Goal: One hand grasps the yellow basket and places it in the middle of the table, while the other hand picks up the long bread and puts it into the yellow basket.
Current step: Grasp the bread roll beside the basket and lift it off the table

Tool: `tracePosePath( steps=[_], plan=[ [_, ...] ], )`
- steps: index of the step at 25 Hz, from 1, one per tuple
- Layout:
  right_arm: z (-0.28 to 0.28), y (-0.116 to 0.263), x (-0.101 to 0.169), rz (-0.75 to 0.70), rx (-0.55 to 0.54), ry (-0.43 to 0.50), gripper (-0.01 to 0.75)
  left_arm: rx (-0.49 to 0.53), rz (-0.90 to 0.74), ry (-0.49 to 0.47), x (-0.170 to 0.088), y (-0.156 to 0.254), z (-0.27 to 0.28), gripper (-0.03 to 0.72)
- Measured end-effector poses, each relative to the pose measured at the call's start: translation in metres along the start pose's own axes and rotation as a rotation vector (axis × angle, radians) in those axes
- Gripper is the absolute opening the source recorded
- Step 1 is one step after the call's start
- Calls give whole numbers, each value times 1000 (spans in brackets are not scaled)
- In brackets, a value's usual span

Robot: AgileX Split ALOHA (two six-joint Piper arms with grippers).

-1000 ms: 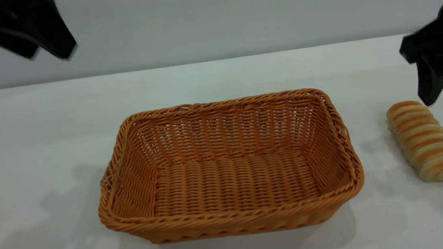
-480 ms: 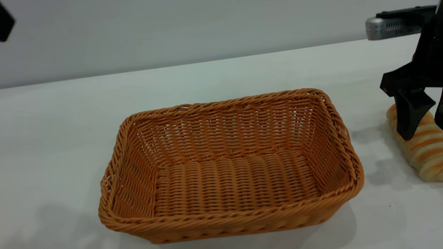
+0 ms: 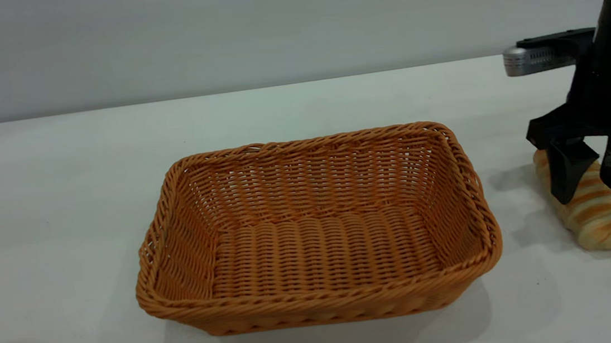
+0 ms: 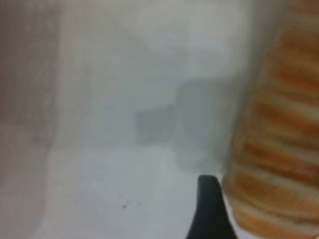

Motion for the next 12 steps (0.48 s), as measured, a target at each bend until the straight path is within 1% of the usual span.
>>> tracePosePath(
  steps=[3, 12],
  plan=[
    [-9, 1, -4, -10, 21, -5, 591, -5, -2, 4, 0, 6, 10, 584],
    [-28, 4, -5, -2, 53, -13, 591, -14, -13, 14, -1, 19, 31, 584]
  ],
)
Point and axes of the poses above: a point on each arm's last joint axis where the gripper is mounted, z pointing back along that axis away from the gripper, x along the wrist's bending axis when the last joint is at zero, y = z × x, the point moved 1 cm from there along -z, pointing out along that axis toward the gripper, and after that the axes turned 14 degrees about z, right-handed, at the moved point
